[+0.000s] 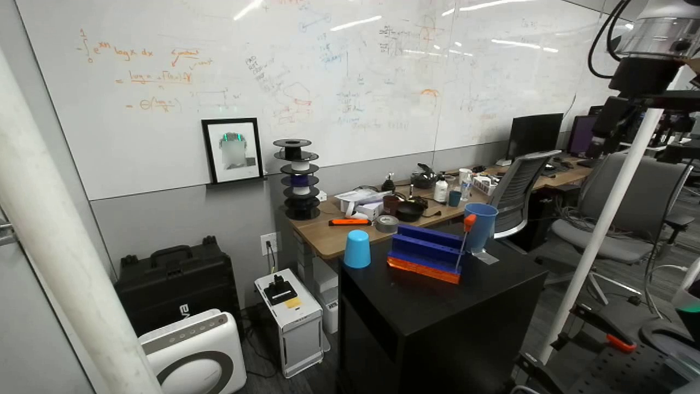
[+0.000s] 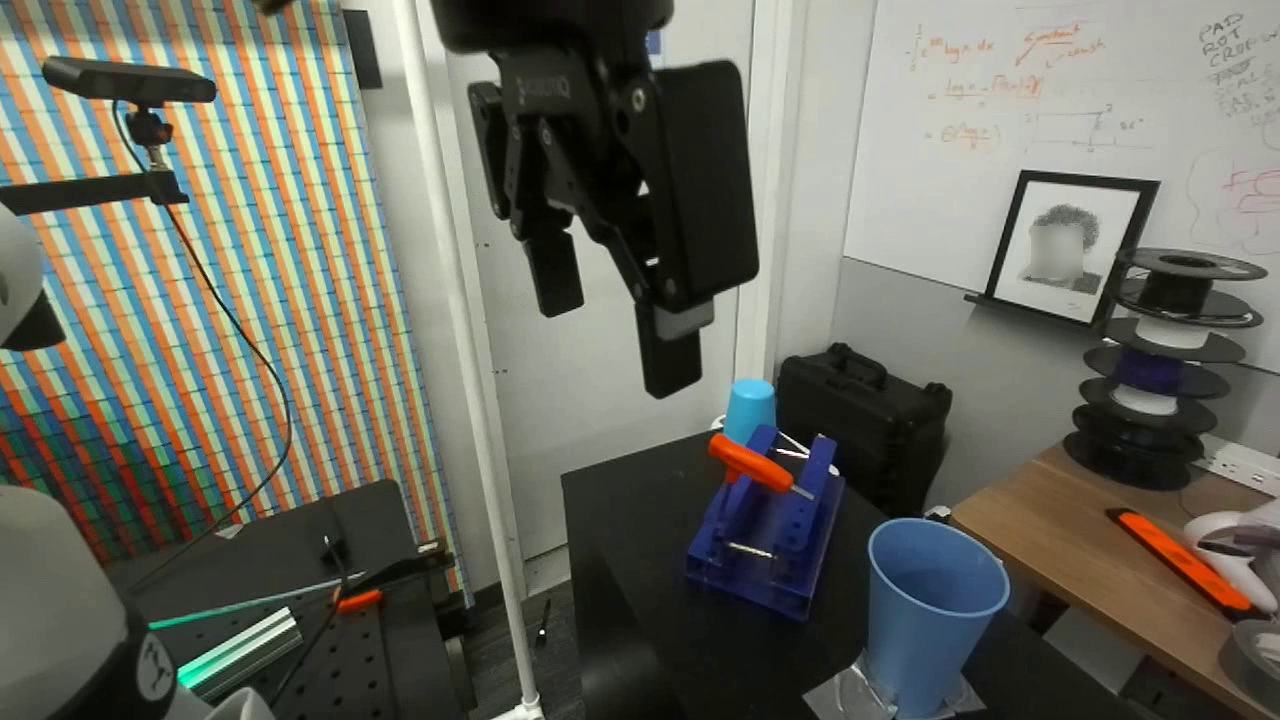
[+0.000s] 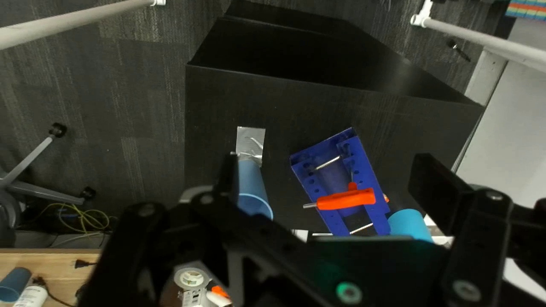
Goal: Remove the wrench from the toolbox and place it in the blue cup on the right
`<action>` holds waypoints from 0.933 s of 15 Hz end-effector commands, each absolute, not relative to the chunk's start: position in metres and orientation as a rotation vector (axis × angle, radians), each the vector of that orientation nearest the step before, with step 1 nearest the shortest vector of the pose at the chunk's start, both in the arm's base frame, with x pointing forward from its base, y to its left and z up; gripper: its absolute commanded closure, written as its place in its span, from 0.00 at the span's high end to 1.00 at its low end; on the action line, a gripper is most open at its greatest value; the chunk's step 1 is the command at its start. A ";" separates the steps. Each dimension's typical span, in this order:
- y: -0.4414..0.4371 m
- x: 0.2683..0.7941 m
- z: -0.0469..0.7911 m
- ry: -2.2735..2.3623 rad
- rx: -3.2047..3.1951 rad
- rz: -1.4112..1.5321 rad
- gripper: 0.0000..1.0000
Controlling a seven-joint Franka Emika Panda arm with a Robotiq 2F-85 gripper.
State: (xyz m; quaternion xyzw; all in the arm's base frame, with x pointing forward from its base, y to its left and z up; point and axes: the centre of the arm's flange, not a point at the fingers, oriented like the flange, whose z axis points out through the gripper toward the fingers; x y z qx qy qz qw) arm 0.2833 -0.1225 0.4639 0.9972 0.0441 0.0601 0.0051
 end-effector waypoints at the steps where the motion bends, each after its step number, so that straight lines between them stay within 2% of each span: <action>1: -0.085 0.339 0.443 -0.043 3.092 0.242 1.00; 6: -0.026 0.396 0.397 -0.393 3.064 0.353 1.00; 14: -0.001 0.423 0.311 -0.889 2.955 0.390 1.00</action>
